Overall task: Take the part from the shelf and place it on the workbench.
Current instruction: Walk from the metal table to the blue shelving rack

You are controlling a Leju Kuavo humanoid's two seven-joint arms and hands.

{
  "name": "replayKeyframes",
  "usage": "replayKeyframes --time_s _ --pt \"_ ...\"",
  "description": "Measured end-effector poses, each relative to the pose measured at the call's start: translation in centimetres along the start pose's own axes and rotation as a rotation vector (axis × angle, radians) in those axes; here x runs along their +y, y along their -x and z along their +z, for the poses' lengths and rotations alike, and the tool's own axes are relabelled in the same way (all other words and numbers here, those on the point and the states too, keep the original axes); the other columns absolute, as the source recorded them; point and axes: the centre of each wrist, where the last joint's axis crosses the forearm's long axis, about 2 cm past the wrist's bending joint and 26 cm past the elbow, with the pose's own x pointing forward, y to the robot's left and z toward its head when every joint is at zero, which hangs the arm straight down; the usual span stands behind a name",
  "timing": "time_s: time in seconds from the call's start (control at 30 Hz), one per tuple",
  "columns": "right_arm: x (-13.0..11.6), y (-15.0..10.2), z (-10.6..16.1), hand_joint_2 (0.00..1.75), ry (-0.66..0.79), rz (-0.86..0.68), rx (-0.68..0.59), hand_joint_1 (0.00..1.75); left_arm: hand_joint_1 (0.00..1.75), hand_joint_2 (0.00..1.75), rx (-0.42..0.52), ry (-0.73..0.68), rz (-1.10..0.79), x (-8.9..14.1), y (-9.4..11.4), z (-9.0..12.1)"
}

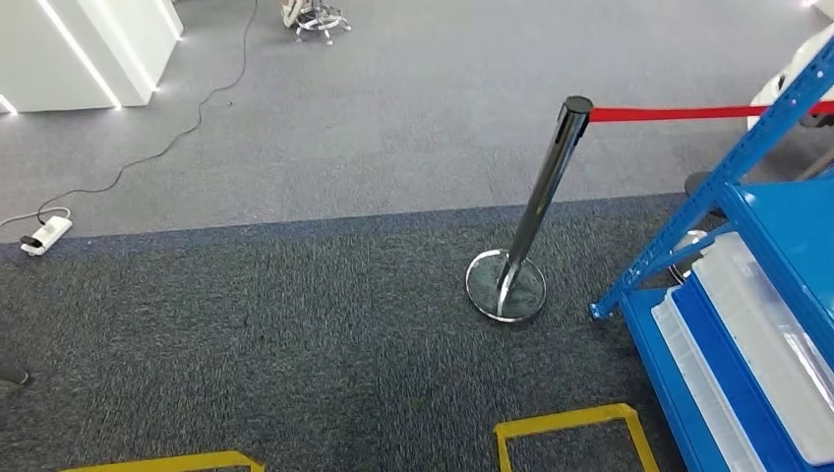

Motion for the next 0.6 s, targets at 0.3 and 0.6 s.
replayKeyframes --time_s 0.3,0.6 --pt "0.06 -0.15 -0.02 0.0 -0.003 0.001 -0.003 0.0 0.0 0.0 0.005 -0.001 -0.002 0.11 0.32 0.07" --pt "0.12 -0.08 0.02 0.0 -0.006 0.002 -0.001 0.0 0.0 0.0 0.007 -0.002 0.0 0.14 0.37 0.08"
